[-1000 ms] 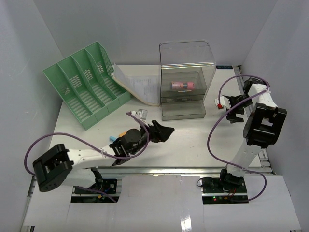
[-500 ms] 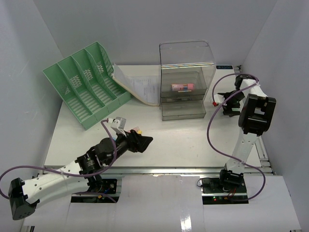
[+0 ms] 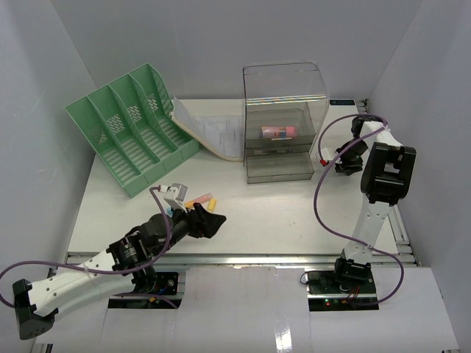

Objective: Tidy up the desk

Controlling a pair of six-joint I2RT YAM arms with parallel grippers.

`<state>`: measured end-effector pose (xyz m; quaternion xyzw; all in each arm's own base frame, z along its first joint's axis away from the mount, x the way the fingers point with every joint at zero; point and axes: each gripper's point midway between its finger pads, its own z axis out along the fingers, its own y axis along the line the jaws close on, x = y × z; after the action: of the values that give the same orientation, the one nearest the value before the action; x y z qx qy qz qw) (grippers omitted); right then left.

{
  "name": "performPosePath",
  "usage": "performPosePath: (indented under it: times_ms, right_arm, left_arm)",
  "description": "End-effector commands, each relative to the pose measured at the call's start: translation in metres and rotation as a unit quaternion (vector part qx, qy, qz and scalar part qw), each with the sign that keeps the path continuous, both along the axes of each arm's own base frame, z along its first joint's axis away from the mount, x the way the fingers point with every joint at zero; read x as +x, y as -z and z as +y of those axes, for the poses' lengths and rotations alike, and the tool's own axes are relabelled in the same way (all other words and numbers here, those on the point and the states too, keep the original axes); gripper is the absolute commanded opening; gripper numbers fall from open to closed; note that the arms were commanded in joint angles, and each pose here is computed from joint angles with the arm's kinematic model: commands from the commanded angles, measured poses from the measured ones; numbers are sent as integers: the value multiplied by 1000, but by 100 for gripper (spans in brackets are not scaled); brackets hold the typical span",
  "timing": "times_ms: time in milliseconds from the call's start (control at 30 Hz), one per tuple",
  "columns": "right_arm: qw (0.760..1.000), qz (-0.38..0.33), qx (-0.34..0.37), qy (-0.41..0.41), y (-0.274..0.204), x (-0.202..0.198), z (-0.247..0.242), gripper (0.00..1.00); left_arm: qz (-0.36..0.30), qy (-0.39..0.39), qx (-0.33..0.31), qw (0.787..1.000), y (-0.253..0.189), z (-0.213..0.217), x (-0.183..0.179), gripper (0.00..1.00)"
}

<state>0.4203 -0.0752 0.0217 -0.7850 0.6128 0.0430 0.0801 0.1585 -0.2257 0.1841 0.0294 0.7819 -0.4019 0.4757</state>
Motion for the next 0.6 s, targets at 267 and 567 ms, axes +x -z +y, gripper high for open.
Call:
performPosePath:
  times_ms: [267,567]
  right_arm:
    - [997,-10,-13,-76,-17,-22,3,27]
    - [995,-86,42,-19,-84,-53,39,8]
  left_arm:
    - [17,-33,-5,999,3,27,-6,91]
    - [34,-48,31,998,12,38,-6,90]
